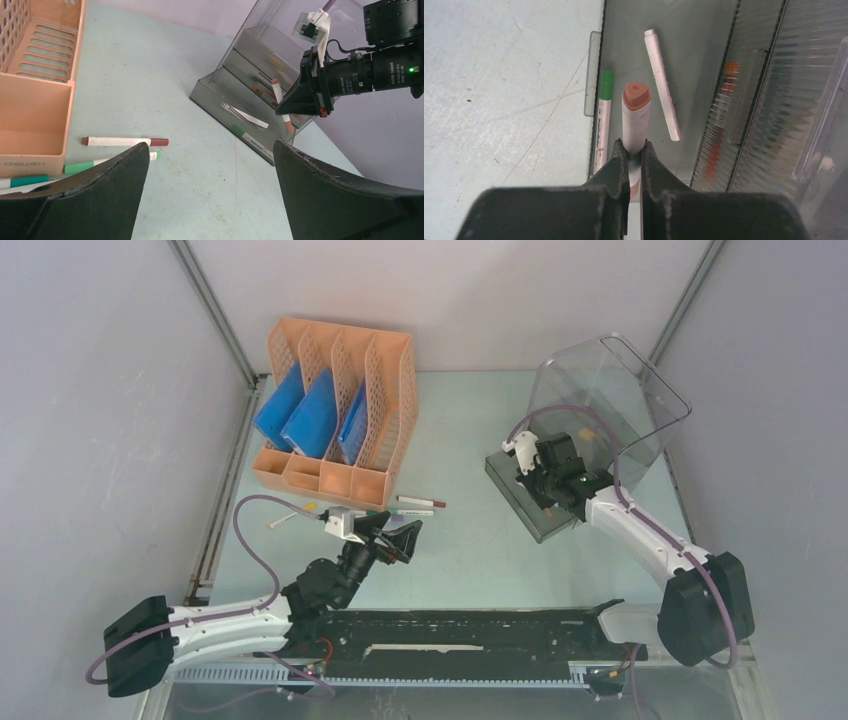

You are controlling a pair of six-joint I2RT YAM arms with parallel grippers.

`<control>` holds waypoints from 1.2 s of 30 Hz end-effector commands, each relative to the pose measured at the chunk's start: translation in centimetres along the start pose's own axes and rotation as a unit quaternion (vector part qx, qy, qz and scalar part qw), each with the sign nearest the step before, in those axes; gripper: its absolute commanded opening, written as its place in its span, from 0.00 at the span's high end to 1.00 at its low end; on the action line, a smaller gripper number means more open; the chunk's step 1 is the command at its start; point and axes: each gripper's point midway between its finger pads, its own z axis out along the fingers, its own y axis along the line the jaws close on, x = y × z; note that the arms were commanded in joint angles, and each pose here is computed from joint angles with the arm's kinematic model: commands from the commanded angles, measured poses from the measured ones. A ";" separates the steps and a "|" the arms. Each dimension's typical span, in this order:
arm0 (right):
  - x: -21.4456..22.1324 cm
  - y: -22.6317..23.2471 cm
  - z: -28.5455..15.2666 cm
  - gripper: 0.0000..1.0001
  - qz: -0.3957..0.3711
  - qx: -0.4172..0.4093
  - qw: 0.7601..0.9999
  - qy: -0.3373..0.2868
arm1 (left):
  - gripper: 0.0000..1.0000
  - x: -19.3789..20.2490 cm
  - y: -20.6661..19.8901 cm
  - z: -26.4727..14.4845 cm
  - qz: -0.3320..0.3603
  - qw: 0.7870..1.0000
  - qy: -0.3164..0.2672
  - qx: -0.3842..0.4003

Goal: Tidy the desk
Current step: Place the stationery in the drawer.

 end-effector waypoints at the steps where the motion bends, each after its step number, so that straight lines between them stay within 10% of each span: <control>1: -0.8 -1.0 0.7 0.94 0.010 0.025 1.000 -0.005 | 0.00 -0.3 1.0 -0.2 0.007 1.000 -0.010 -0.020; 36: 2.1 1.4 4.4 0.76 -0.002 -0.016 0.996 0.086 | 0.00 0.1 2.0 -0.7 0.006 0.999 -0.009 -0.035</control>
